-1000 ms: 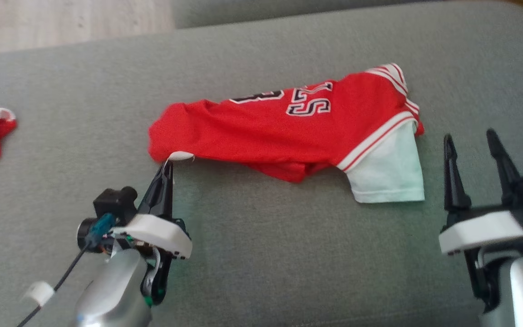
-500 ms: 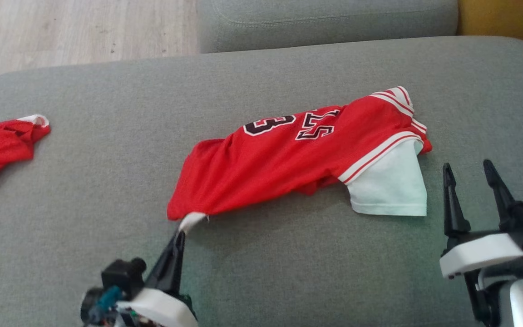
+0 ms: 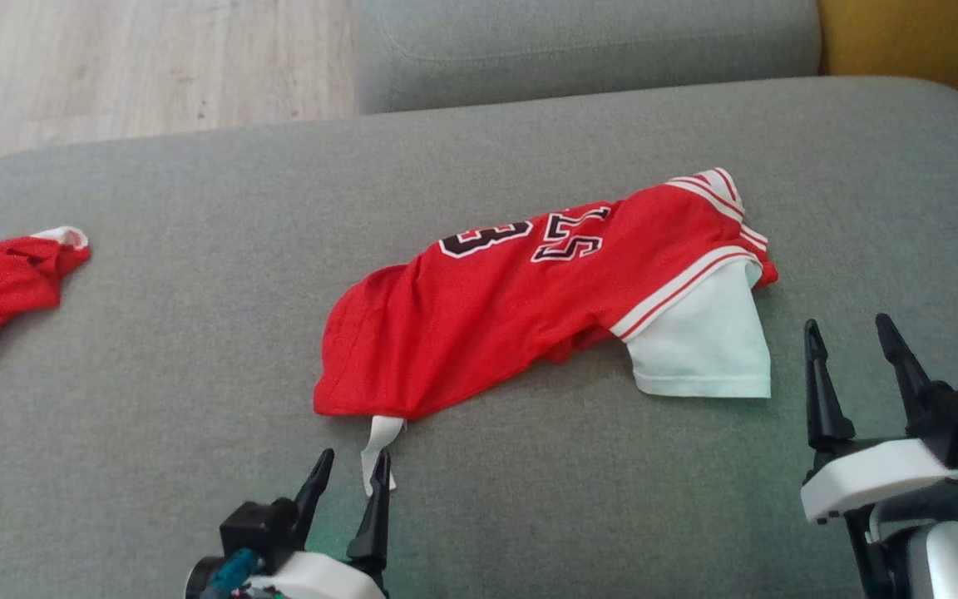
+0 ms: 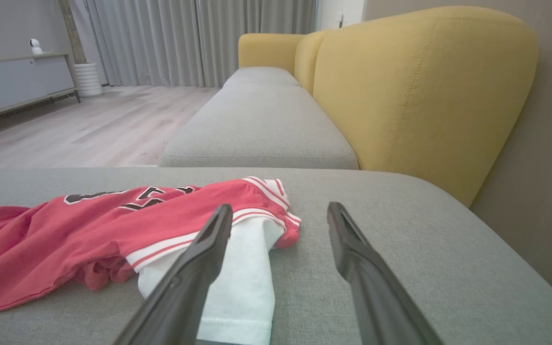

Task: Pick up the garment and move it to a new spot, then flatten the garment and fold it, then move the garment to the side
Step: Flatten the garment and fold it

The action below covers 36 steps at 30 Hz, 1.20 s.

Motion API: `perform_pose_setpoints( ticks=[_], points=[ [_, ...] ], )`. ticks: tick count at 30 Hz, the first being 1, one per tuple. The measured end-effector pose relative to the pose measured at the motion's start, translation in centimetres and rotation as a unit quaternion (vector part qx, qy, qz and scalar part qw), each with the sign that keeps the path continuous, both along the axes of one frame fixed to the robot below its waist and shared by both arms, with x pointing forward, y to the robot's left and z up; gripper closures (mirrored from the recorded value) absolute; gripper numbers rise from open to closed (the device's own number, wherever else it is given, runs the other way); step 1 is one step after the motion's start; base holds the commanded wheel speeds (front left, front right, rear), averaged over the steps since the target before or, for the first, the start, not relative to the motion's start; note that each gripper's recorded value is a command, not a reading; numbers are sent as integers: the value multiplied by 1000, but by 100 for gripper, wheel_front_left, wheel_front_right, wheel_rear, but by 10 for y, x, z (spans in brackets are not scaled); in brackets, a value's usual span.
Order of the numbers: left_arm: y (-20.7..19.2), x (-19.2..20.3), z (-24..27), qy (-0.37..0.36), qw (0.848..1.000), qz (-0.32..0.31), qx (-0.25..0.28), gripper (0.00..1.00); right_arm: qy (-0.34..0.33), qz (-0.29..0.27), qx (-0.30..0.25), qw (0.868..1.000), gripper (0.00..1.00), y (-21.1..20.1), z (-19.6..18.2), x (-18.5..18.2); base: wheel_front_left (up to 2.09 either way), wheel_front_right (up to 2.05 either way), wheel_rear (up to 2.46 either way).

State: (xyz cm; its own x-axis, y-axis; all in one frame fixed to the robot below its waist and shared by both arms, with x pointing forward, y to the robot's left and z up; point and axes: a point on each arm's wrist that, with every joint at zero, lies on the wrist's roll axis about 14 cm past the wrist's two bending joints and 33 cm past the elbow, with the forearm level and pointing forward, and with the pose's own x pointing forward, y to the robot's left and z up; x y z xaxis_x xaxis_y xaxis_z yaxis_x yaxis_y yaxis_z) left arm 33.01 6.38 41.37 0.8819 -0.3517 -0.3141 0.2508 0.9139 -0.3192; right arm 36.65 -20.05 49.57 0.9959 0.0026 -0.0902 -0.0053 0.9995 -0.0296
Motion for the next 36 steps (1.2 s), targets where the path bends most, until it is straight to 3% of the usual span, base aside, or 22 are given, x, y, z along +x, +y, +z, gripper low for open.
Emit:
perform_pose_setpoints(
  ticks=[13, 22, 36],
  points=[
    [41, 4, 43, -84, 993, 80, -3, 0, -28, 29, 22, 999, 0, 20, 10, -9, 0, 0, 0],
    [63, -25, 34, -73, 991, 116, 5, 0, -18, 53, 44, 997, 0, 38, -2, -24, 0, 0, 0],
    [74, -26, 35, -73, 988, 133, 12, 0, 9, 58, 50, 997, 0, 43, -23, -33, 0, 0, 0]
  ],
)
